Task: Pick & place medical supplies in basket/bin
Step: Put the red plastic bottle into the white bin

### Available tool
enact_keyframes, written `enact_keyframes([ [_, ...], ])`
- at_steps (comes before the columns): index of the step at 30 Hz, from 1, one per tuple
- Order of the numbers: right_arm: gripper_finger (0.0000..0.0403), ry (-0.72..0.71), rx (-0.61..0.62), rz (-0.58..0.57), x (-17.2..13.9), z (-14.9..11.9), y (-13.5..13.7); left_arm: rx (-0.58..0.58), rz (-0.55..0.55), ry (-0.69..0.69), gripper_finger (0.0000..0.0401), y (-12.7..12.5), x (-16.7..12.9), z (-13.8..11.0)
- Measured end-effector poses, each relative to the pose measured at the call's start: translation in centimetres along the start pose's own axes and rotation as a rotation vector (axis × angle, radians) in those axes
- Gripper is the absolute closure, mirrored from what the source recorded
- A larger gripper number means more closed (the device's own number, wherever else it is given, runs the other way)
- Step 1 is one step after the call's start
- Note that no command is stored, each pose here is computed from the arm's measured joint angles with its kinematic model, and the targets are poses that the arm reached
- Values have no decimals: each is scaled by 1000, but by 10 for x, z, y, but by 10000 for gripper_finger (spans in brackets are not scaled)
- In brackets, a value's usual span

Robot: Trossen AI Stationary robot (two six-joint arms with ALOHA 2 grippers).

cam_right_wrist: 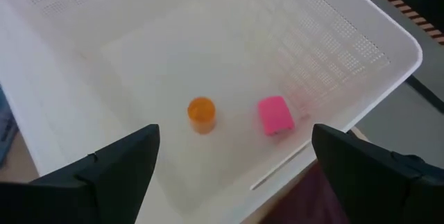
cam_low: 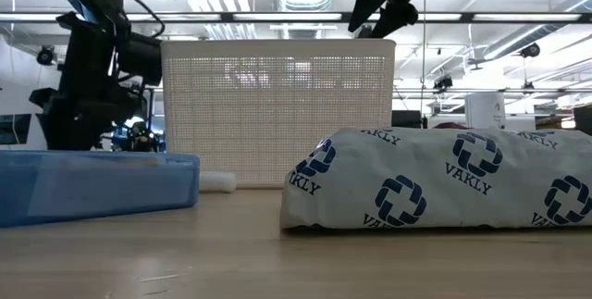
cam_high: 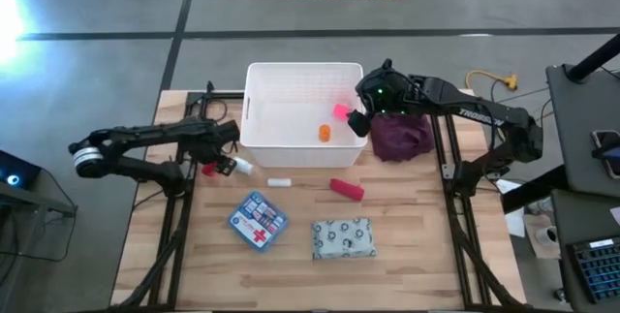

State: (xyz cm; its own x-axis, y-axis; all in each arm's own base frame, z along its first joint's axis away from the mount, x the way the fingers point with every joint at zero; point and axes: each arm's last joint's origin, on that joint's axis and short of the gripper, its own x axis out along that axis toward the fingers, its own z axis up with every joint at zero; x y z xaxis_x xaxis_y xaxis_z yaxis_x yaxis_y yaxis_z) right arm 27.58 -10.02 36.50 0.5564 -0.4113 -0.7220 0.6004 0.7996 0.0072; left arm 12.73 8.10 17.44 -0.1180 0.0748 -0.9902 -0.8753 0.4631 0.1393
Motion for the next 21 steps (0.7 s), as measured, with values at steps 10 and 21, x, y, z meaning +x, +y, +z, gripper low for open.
enact_keyframes([
  [10, 35, 17, 11, -2, 4, -4, 0, -151, 64, 167, 141, 0, 46, 9],
  [21, 35, 25, -2, -4, 5, -5, 0, -149, -49, 17, 280, -7, 26, 30],
])
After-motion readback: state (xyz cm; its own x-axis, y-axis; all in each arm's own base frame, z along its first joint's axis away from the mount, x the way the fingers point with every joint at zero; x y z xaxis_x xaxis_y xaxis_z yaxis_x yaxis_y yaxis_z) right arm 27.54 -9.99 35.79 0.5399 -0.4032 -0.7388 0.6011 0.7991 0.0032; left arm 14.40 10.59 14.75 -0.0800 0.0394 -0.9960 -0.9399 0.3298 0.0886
